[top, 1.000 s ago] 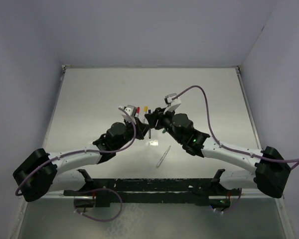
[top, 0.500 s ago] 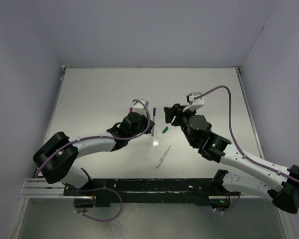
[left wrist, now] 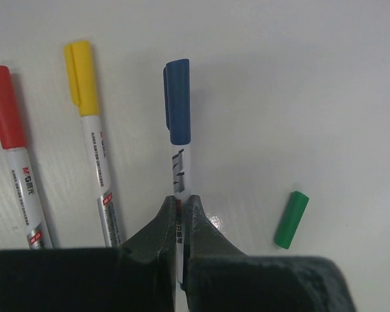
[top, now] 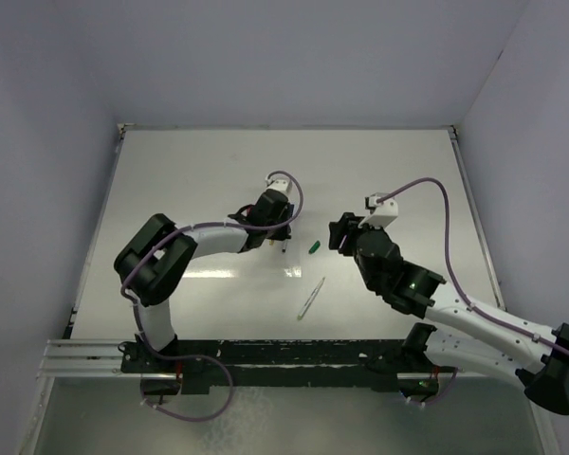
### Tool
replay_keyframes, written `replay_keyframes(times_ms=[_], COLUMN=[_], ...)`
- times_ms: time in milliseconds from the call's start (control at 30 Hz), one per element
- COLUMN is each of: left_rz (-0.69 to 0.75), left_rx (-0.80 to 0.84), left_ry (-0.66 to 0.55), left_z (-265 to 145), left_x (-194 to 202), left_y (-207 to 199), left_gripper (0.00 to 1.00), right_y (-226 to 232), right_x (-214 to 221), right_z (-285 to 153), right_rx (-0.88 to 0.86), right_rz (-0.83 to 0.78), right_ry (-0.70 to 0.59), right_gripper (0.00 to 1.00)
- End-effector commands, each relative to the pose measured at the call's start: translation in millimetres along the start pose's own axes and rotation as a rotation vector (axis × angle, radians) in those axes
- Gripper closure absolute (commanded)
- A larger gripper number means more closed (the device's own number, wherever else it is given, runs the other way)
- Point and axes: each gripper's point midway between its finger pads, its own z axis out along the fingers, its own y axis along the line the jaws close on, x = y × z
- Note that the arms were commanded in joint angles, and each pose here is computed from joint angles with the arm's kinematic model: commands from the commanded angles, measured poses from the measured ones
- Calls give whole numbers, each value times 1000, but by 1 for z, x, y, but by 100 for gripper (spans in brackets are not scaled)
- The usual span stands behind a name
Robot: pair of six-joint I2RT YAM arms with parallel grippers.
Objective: Insert the pens into the pen caps
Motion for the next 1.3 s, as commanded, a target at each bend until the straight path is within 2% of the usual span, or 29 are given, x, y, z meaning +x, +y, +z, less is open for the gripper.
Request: replay_keyframes(times_ms=[0,233,367,433,600,800,933,1033,1133,1267], left_rz=[20,13,-2,-1,11,23,15,39,121,227], left_rx=[0,-62,-80,-76,-42,40,89,128,125,133], left_ry=[9,67,86,83,27,-76,-126,-156,-163,-120], left_z=[13,35,38,38,26,-13,-43,-64,-78,-88], left_x=[-16,-10,-4,-6,-28,-67,-75,-67,-40,11], left_y=[-2,10,15,14,3,-17,-23,-29,-36,-52], left_gripper=[97,90,73,68,64,62,61,61,61,61], right_y=[-11,-17,-18,-17,-17,-24,-30,-36,-33,-26], right_x=[1,12,16,18,23,26,35,54,69,87], right_z=[-1,-2,0,1,6,15,32,48,59,71], right_rx=[48,61,64,65,78,150,175,166,166,169], right_rz=[33,37,33,29,22,41,79,144,129,91], right_ry=[-12,11,17,18,23,38,123,228,292,381], right_gripper=[42,42,42,42,42,38,43,51,70,70])
